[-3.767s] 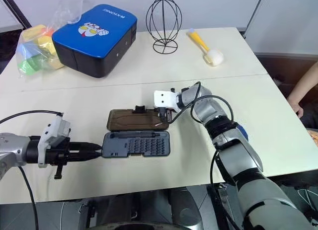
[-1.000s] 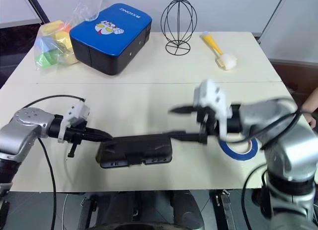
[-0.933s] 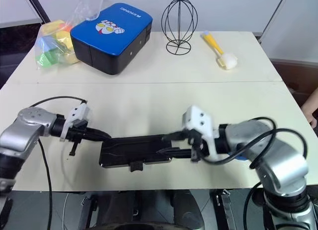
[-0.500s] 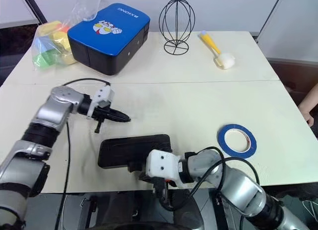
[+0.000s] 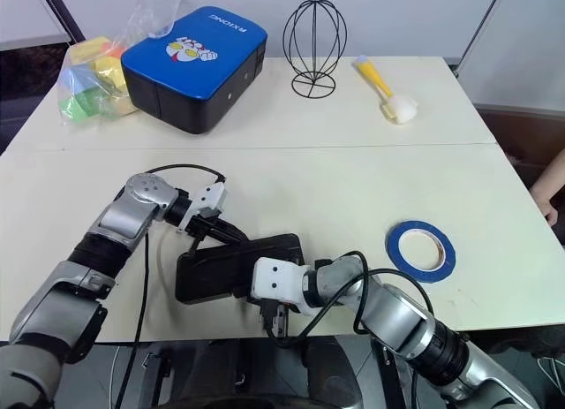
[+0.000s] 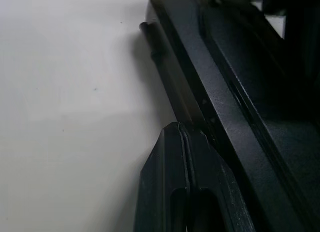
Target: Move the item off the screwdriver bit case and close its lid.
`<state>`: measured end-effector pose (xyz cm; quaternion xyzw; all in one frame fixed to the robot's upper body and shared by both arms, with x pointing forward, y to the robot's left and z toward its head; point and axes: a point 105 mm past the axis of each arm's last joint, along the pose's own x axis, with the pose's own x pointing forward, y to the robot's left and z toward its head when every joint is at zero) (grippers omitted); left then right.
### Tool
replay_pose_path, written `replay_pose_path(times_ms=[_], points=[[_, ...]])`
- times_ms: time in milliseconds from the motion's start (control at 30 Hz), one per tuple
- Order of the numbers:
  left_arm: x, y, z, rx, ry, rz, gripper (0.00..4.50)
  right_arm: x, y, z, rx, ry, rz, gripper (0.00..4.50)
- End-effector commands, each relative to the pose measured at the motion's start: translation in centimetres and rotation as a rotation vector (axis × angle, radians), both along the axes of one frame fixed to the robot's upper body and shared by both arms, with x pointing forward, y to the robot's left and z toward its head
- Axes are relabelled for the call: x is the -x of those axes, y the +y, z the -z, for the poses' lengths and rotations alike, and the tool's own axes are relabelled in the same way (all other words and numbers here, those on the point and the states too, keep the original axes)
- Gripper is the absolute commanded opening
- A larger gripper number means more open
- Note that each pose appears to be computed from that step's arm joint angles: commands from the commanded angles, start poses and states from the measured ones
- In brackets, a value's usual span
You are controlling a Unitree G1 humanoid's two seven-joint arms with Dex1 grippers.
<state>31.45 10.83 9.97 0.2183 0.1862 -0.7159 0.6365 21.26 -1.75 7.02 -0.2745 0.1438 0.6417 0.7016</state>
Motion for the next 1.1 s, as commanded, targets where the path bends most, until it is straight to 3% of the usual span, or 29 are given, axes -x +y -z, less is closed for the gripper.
replay_pose_path(times_ms=[33, 200, 333, 500, 633, 767, 900, 967, 1100], points=[[1.2, -0.7, -0.1, 0.012, 0.007, 0.052, 0.0, -1.6, -0.2, 1.4, 0.039, -0.072, 0.076, 0.02], [2.3, -0.6, 0.3, 0.003, 0.054, 0.071, 0.0, -4.6, -0.9, 0.4, 0.014, -0.205, 0.254, 0.02], [4.6, -1.0, 1.5, -0.01, 0.123, 0.126, 0.0, -6.1, -2.4, -0.6, 0.013, -0.302, 0.399, 0.02], [4.9, -1.7, 2.0, 0.003, 0.131, 0.105, 0.0, -6.0, -3.4, -0.3, 0.035, -0.33, 0.442, 0.02], [2.6, -1.0, 2.4, -0.017, 0.071, 0.019, 0.0, -2.7, -1.9, -0.1, -0.017, -0.149, 0.371, 0.02], [-1.4, 1.5, 2.0, -0.057, -0.03, -0.111, 1.3, 0.8, -1.9, -1.8, -0.126, 0.166, 0.316, 1.28], [-3.8, 4.1, -1.0, -0.036, -0.101, -0.199, 3.24, 2.5, -3.9, -3.5, -0.176, 0.338, 0.299, 3.33], [-4.1, 5.8, -3.0, -0.012, -0.117, -0.223, 3.25, 2.4, -5.9, -4.5, -0.181, 0.367, 0.331, 4.33], [-1.3, 9.8, -8.4, 0.022, -0.123, -0.242, 3.25, 1.8, -11.8, -8.3, -0.151, 0.309, 0.388, 4.43]])
